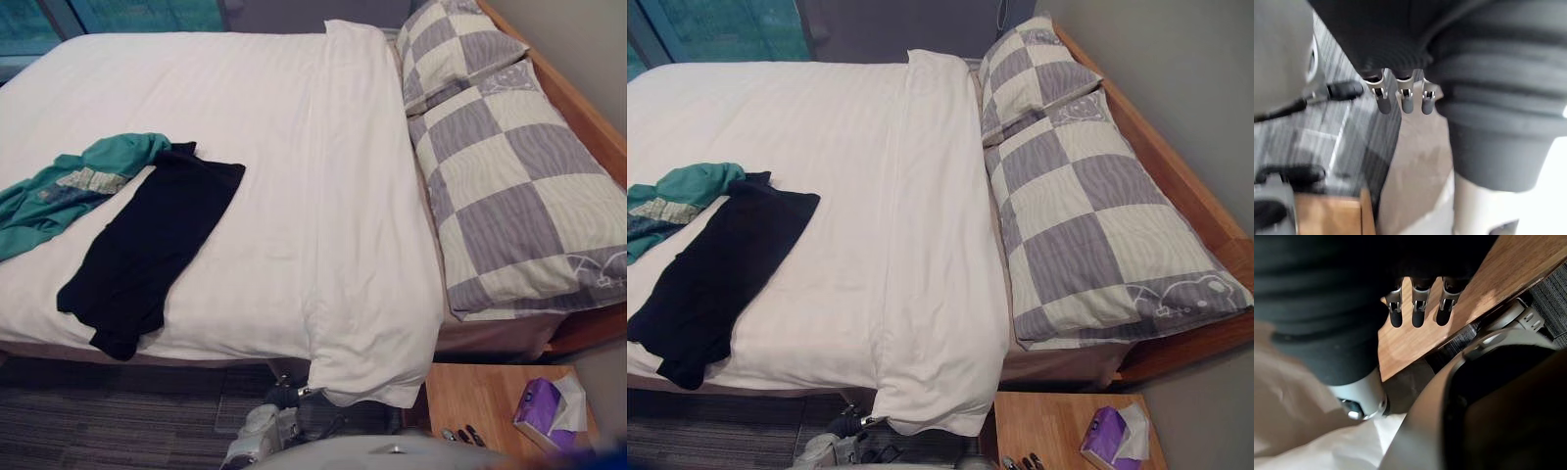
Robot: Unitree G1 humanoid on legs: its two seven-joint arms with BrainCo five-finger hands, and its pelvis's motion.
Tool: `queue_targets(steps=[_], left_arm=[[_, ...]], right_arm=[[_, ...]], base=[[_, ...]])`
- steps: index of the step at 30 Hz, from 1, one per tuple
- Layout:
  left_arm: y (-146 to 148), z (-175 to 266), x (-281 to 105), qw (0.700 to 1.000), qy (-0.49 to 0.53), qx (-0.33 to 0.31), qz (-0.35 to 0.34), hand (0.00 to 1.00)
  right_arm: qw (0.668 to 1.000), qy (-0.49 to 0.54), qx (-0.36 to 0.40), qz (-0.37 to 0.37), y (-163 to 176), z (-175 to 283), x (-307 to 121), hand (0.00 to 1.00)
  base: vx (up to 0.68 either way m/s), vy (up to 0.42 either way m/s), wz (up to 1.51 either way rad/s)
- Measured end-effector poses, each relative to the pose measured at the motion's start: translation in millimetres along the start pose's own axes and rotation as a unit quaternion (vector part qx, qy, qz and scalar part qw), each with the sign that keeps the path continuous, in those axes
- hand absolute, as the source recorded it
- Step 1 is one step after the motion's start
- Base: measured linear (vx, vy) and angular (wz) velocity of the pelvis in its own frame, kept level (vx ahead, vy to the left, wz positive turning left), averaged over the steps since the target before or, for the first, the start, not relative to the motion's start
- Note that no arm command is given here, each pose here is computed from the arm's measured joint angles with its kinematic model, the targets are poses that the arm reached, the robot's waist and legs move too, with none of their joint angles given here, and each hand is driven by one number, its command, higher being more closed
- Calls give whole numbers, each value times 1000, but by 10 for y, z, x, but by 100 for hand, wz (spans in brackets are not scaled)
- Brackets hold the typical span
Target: Tidy the bed and pick cloth on bed and put in laundry
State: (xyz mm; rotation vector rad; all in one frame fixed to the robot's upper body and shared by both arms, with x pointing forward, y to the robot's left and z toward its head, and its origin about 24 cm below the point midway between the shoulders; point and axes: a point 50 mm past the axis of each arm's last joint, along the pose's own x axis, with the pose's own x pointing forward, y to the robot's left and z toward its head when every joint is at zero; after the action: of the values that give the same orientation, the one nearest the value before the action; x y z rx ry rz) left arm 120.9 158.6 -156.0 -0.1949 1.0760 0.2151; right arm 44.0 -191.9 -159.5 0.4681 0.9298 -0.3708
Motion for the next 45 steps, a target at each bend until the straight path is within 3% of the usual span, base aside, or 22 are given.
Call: queue_targets(steps=[4, 6, 12, 17, 20, 21, 25, 27, 30, 34, 36, 38, 41, 45], left_arm=[[92, 96, 1, 993, -1, -30, 111, 0], [316, 109, -23, 982, 1, -42, 184, 0], [734, -64, -126, 961, -4, -83, 263, 0], [685, -101, -124, 969, -29, -17, 246, 0], [683, -38, -88, 974, -35, 30, 222, 0], [695, -35, -92, 977, -41, 42, 206, 0], [519, 7, -50, 985, -52, 129, 103, 0], [269, 58, -11, 974, -59, 216, 25, 0], [69, 48, 11, 960, -46, 276, -10, 0], [113, 43, 18, 966, -29, 257, 15, 0], [163, 189, 20, 979, -57, 192, 45, 0], [141, 231, 11, 981, -79, 170, 44, 0], [96, 198, -1, 980, -94, 173, 36, 0], [208, 334, -9, 977, -129, 167, 28, 0]], right_arm=[[999, 0, -34, 1, -99, 101, 8, 0], [999, -1, -41, -12, -164, 122, -5, 0], [997, -52, 21, -58, -212, 127, -41, 0], [987, -93, 43, -123, -481, 291, -79, 0], [989, -56, 66, -121, -305, 119, -12, 0], [995, -30, 34, -89, -145, 55, 36, 0], [997, -24, -44, -59, -106, 127, 71, 0], [996, -19, -70, -44, -77, 140, 83, 0], [995, -31, -95, -29, -47, 229, 107, 0], [990, -28, -136, 6, 60, 290, 158, 0], [986, -29, -165, 26, 190, 404, 235, 0], [980, -36, -198, 12, 134, 531, 254, 0], [976, -65, -210, 2, 127, 753, 291, 0], [978, -70, -198, 12, 267, 702, 306, 0]], base=[[-160, 21, 50], [-42, 151, 65], [46, 122, 29], [99, 453, -23], [123, 631, -50], [94, 451, -72], [63, 321, -18], [63, 191, 20], [39, 143, 55], [28, 1, 11], [-63, -28, -3], [-57, 78, -64], [-19, 208, -78], [-32, 62, -19]])
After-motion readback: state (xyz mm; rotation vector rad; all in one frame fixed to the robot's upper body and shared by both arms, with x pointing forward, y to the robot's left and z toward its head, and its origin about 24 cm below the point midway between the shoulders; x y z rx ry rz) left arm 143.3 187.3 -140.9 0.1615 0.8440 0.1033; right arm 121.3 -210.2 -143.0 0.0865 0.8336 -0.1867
